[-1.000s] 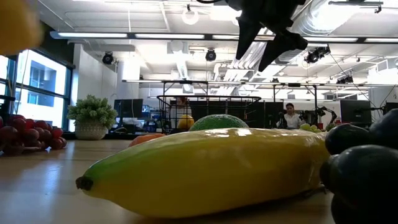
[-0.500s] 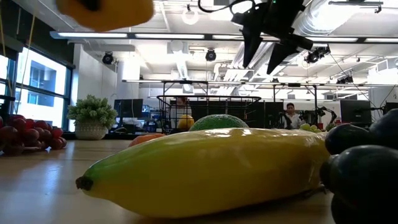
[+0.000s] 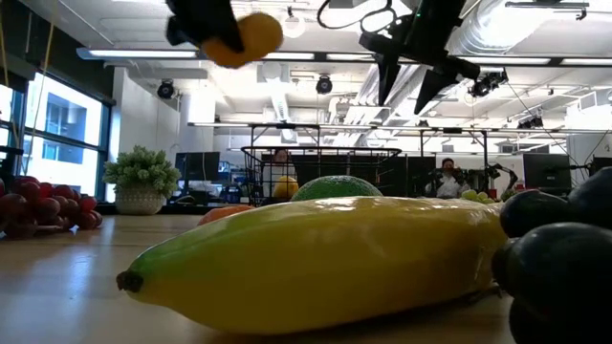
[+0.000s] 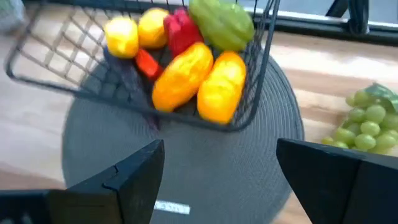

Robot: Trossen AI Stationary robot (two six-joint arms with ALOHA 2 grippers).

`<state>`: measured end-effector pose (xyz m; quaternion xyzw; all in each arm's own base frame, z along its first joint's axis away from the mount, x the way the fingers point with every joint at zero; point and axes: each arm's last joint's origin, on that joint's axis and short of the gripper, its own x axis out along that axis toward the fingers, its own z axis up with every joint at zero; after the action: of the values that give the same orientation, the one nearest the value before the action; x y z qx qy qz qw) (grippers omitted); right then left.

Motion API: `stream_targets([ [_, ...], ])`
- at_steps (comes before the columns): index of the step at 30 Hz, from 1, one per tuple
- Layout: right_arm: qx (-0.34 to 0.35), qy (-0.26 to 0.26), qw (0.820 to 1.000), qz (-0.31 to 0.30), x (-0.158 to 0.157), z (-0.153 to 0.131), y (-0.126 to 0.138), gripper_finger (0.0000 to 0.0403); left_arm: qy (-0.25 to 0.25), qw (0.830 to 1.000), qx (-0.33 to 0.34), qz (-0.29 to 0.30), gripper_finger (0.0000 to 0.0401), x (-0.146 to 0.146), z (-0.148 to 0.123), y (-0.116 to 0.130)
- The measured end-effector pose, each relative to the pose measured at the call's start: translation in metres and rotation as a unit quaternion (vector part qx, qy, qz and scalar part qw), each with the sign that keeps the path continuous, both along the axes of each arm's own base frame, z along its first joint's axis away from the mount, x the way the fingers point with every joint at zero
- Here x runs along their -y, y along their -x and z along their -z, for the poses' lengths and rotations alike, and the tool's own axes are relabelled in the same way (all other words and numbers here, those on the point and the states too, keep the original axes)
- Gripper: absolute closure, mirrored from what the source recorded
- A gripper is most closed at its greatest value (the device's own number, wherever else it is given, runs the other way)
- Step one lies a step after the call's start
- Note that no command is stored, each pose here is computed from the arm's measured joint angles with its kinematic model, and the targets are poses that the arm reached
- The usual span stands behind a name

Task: Build produce basket
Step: Put the mango into the wire basket

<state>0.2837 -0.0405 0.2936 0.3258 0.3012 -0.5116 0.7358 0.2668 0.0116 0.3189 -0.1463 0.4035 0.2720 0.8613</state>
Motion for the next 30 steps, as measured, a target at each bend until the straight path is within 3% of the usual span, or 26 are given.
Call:
stream_targets([
  [18, -0.016, 0.029, 0.999, 0.029, 0.053, -0.019, 0.027, 0.0112, -0.008, 0.982, 0.189, -0.004, 0.0224, -0.134, -0.01, -0.019],
  [25, -0.034, 0.035, 0.998, 0.041, 0.072, -0.019, 0.035, 0.0112, -0.022, 0.975, 0.22, 0.034, 0.0224, -0.169, 0.01, -0.038],
  [30, -0.05, 0.039, 0.997, 0.043, 0.083, -0.019, 0.04, 0.0112, -0.028, 0.974, 0.222, 0.023, 0.0219, -0.188, 0.034, -0.052],
])
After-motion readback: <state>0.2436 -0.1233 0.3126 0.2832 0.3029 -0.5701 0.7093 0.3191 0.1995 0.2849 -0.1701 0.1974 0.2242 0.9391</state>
